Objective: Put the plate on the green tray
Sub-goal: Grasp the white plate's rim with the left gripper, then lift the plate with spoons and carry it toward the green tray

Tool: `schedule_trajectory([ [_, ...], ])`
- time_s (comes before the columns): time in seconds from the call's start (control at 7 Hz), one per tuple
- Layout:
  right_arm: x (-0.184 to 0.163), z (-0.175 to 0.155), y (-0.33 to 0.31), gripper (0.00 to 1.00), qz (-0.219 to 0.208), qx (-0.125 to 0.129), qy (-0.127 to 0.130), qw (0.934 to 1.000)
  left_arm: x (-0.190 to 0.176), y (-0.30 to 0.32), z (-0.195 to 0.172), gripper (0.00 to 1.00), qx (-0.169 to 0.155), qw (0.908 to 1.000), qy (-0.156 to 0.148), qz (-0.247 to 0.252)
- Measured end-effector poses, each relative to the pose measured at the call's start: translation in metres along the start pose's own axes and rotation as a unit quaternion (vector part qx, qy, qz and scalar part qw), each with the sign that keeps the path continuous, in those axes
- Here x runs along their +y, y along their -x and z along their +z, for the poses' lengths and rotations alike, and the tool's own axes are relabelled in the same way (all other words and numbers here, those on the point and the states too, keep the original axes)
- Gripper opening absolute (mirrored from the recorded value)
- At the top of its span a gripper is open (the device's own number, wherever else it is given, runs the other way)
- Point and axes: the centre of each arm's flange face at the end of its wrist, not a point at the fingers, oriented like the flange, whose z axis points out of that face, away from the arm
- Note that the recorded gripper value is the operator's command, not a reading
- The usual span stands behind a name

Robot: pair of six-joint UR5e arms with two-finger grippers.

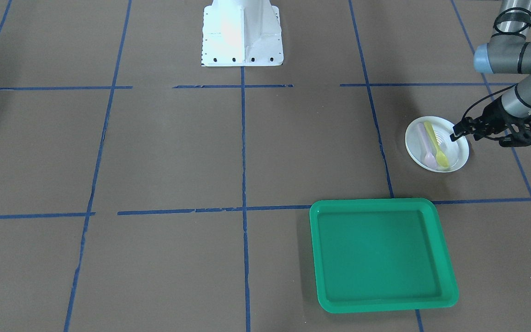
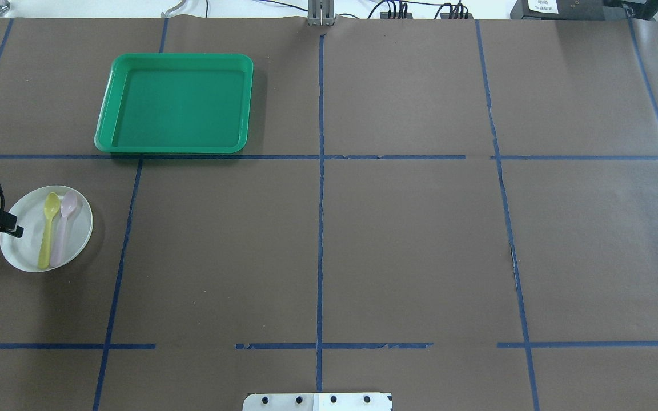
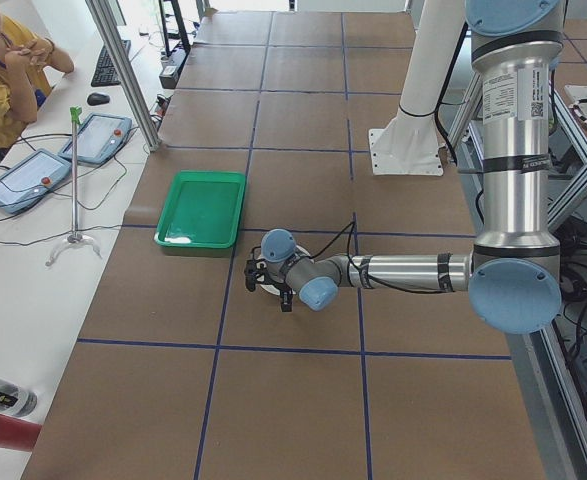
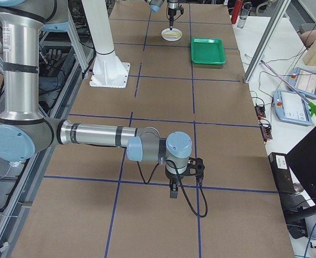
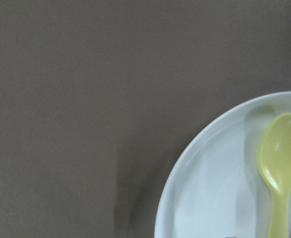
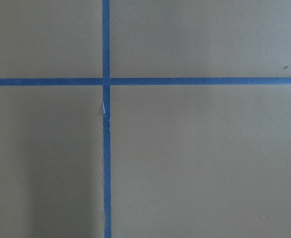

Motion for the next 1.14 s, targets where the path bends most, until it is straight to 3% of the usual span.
schedule_trajectory([
  [0.57, 0.0, 0.0, 0.0, 1.0, 0.0, 0.0, 0.0, 1.0, -0.001, -0.01, -0.002, 0.0, 0.008, 1.0, 0.001, -0.004],
  [1.14, 0.0, 0.0, 0.0, 1.0, 0.0, 0.0, 0.0, 1.0, -0.018, -0.115, -0.051, 0.0, 0.102, 0.9945, 0.012, -0.019],
])
